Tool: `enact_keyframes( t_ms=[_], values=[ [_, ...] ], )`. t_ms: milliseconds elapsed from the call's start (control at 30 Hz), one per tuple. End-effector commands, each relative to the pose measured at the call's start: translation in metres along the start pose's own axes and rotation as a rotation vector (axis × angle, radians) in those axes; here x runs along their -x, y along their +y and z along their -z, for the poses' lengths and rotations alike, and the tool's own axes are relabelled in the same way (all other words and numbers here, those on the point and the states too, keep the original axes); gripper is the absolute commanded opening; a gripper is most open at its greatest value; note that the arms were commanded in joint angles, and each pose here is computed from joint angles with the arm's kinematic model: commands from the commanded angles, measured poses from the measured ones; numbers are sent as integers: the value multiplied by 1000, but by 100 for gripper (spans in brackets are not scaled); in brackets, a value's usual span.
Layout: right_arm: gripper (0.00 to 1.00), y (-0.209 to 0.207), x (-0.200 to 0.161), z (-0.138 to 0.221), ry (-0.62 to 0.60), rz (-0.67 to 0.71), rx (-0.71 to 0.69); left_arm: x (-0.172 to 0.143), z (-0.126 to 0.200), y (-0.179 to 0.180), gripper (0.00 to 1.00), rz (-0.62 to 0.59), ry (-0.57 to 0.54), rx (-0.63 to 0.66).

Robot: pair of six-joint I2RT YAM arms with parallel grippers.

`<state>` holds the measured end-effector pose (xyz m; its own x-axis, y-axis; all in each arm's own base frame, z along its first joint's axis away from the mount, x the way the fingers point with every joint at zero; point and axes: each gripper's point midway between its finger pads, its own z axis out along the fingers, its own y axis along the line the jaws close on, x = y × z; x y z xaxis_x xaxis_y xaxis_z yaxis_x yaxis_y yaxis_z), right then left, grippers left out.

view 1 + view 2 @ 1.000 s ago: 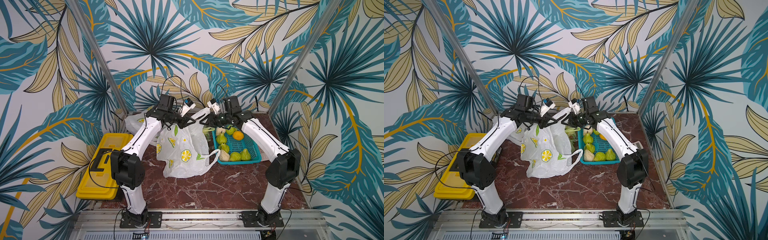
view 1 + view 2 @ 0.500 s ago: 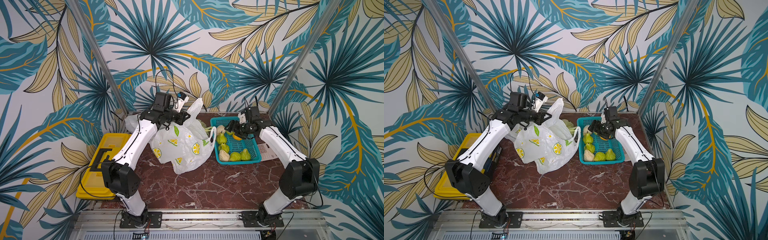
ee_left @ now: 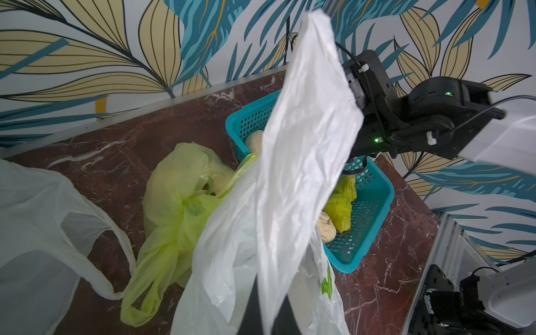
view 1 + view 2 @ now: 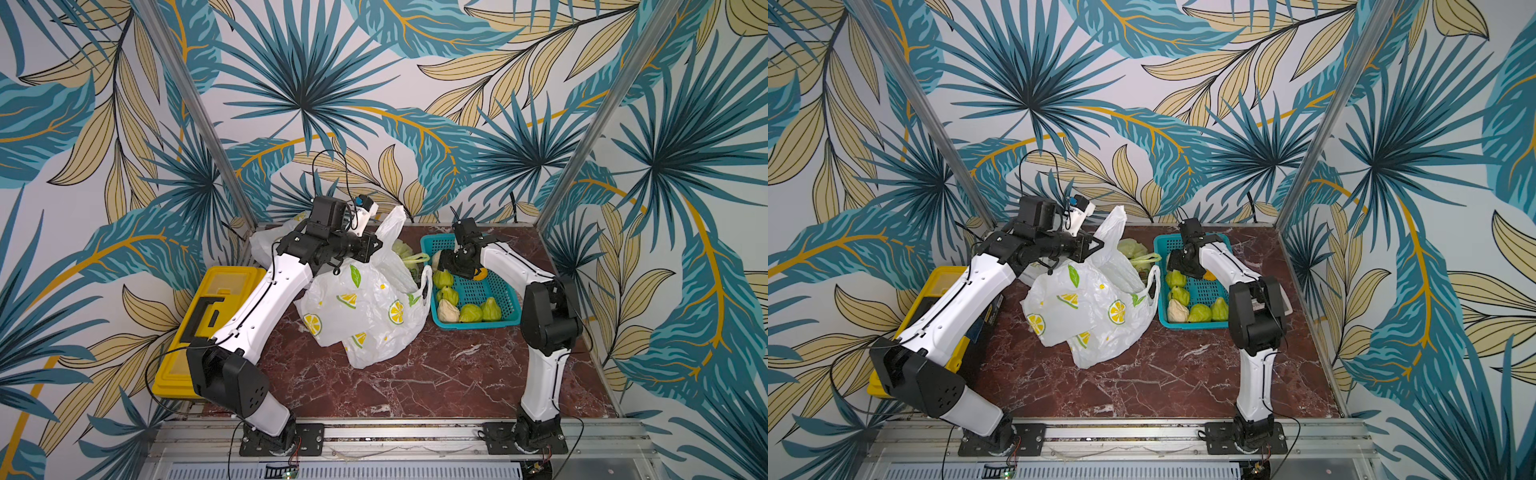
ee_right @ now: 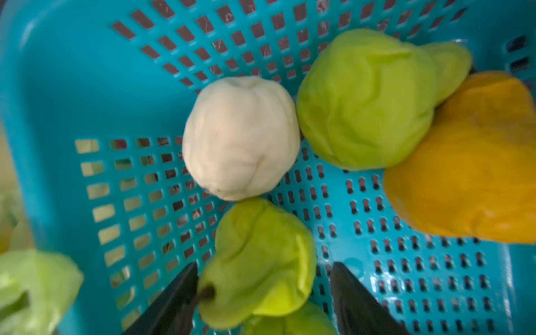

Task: Place the pears into plastic bags & tie knots
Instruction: Pick up the pear from the basket.

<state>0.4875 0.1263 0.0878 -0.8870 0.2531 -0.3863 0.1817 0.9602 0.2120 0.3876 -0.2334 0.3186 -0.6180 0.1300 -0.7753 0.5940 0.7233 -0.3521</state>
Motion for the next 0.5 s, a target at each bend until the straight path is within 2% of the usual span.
enact_keyframes(
  t_ms=[0,133,167,367,467],
  values=[
    [54,-8,-1,-2,-8,19,-81,-3,1,4,5,26,0,27],
    [24,-10,4,11,-43,38,-90,-3,0,9,5,44,-17,48],
    [21,-9,6,19,-54,42,-87,-3,0,11,5,51,-22,58],
    [15,0,7,93,-136,40,5,-8,1,16,5,38,-68,83],
    [13,14,-8,135,-140,13,130,-6,3,11,5,37,-97,53]
  ],
)
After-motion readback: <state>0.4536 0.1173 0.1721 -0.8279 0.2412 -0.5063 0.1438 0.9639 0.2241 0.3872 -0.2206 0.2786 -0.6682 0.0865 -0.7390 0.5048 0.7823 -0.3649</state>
